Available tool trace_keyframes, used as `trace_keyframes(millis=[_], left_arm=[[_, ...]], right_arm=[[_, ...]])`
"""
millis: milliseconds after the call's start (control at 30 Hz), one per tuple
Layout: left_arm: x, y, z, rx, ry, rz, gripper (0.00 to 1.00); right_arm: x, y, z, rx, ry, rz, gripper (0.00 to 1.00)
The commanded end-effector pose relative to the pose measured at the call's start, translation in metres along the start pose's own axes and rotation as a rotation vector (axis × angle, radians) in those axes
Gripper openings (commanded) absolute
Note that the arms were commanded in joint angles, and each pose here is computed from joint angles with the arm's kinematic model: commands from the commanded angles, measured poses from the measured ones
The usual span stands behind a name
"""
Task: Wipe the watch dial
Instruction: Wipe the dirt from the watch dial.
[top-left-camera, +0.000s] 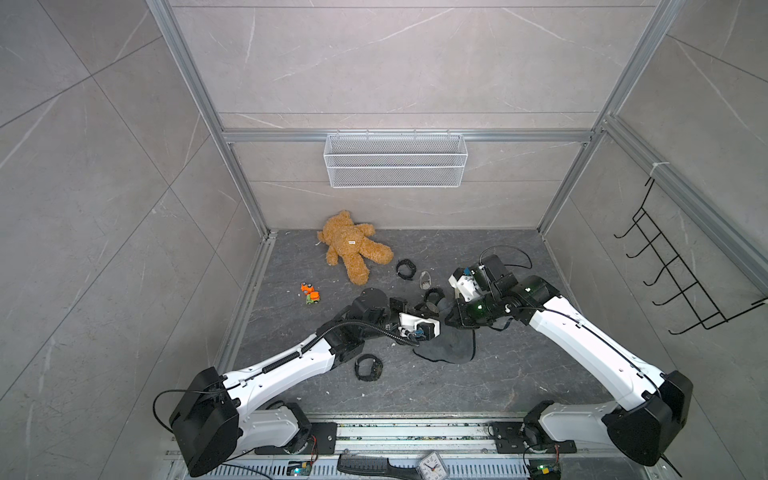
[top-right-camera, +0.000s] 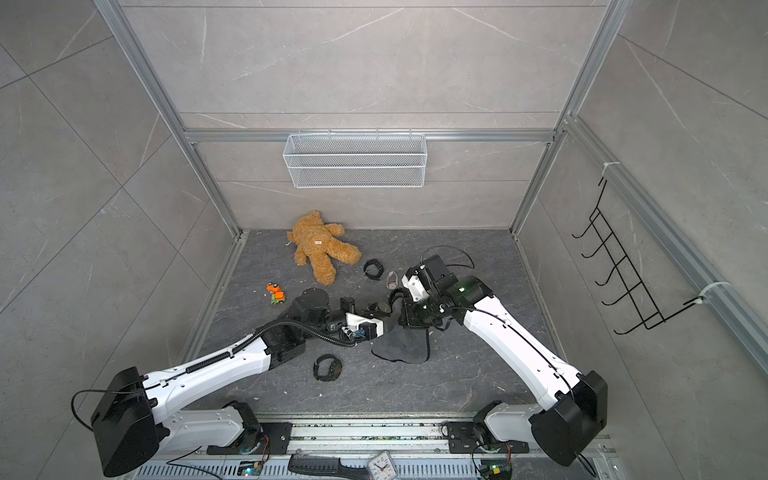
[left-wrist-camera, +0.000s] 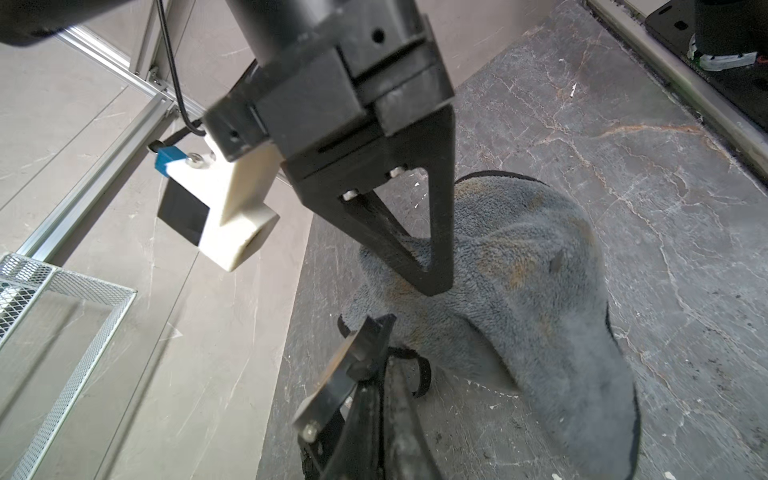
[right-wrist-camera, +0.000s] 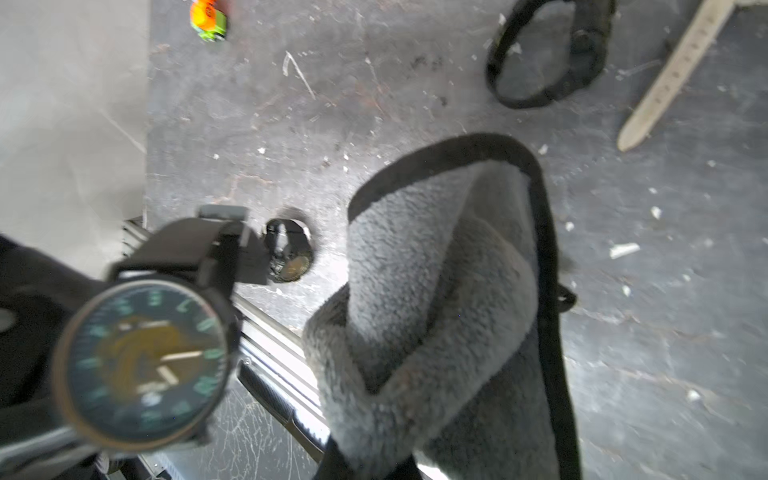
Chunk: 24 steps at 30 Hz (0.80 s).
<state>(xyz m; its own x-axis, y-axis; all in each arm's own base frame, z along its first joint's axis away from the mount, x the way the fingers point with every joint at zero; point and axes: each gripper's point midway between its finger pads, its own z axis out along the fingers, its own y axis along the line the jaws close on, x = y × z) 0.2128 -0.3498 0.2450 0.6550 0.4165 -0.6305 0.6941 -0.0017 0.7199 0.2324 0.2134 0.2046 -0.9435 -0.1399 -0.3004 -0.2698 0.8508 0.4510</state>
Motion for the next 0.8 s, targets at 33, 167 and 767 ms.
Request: trace_keyframes(millis=[33, 167, 767], left_arm=[[-0.031, 0.022, -0.008, -0.048, -0.092, 0.067, 0.00], [-0.023, 0.012, -0.005, -0.011, -0.071, 0.062, 0.00], [-0.009, -0.014, 0.011, 0.058, -0.029, 0.084, 0.00]], right_arm=[[0.002, -0.005, -0.029, 0.076, -0.039, -0.063, 0.00], [-0.010, 0.004, -0.052, 0.085, -0.087, -0.095, 0.00], [0.003, 0.070, -0.036, -0.125, 0.030, -0.225, 0.00]])
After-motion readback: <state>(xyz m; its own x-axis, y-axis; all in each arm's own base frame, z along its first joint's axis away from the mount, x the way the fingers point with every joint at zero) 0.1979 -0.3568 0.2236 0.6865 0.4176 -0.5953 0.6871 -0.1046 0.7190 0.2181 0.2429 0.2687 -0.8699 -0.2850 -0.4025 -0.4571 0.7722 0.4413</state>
